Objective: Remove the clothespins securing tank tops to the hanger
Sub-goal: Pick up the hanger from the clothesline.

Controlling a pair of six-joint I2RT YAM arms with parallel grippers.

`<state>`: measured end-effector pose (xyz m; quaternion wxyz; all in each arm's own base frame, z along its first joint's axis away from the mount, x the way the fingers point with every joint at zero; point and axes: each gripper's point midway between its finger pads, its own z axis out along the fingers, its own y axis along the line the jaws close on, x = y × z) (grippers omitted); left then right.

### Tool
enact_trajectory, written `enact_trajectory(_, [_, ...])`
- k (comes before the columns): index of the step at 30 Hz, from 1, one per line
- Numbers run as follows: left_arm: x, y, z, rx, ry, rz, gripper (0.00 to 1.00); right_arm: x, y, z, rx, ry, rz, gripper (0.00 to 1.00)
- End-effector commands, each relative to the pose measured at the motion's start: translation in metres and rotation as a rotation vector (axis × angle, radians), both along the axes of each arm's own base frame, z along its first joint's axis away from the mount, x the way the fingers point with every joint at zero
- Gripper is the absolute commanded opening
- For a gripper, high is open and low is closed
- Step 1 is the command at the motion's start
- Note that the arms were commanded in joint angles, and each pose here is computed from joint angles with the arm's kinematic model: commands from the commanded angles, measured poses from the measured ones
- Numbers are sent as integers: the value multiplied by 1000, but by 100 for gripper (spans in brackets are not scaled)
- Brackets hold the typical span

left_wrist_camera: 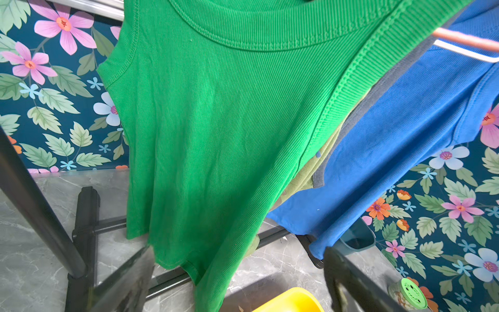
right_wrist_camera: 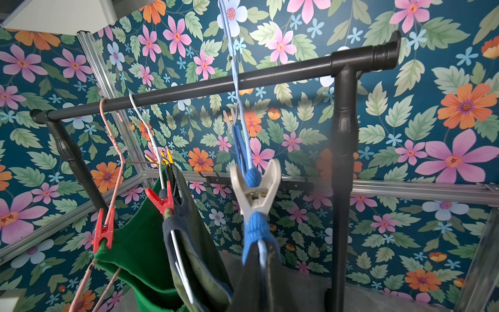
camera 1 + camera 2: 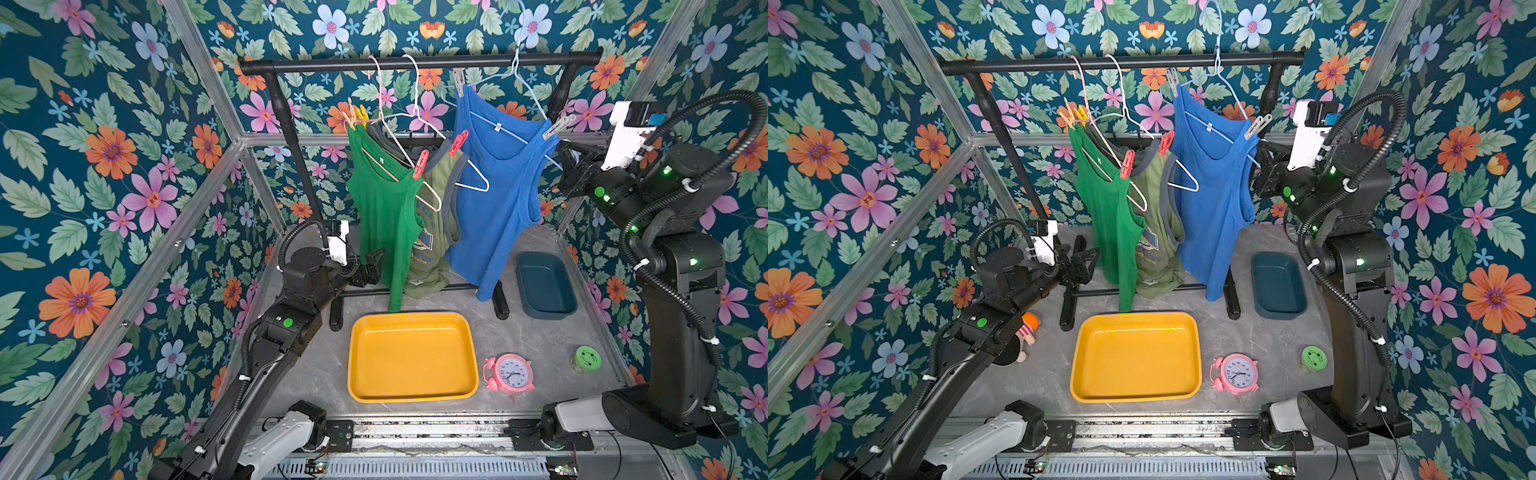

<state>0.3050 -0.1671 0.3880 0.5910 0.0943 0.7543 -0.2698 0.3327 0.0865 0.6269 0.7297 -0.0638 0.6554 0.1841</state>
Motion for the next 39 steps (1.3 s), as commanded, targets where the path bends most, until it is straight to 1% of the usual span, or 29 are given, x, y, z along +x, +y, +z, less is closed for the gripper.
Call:
enact_trajectory(1, [0,0,14,1,-40,-5,100,-12,-2,22,3,-83,-3,0])
enact_trajectory(5, [0,-7,29,-2,-64,-38,100,-21,-3,17,-35,-50,-7,0])
enact_trajectory(10, [2,-13,45,-13,-94,-66,100,-39,-14,17,-60,-54,-56,0])
enact_trajectory(16, [5,-19,47,-21,-96,-87,100,-43,-12,10,-92,-26,-39,0])
enact_trajectory(20, [4,-19,47,-24,-98,-83,100,-55,-18,16,-102,-44,-70,0])
enact_trajectory(31, [9,-24,40,-25,-82,-94,100,-112,-44,30,-106,-97,-169,0])
enact_trajectory(39, [8,-30,44,-29,-86,-116,100,-157,-58,23,-94,-93,-205,0])
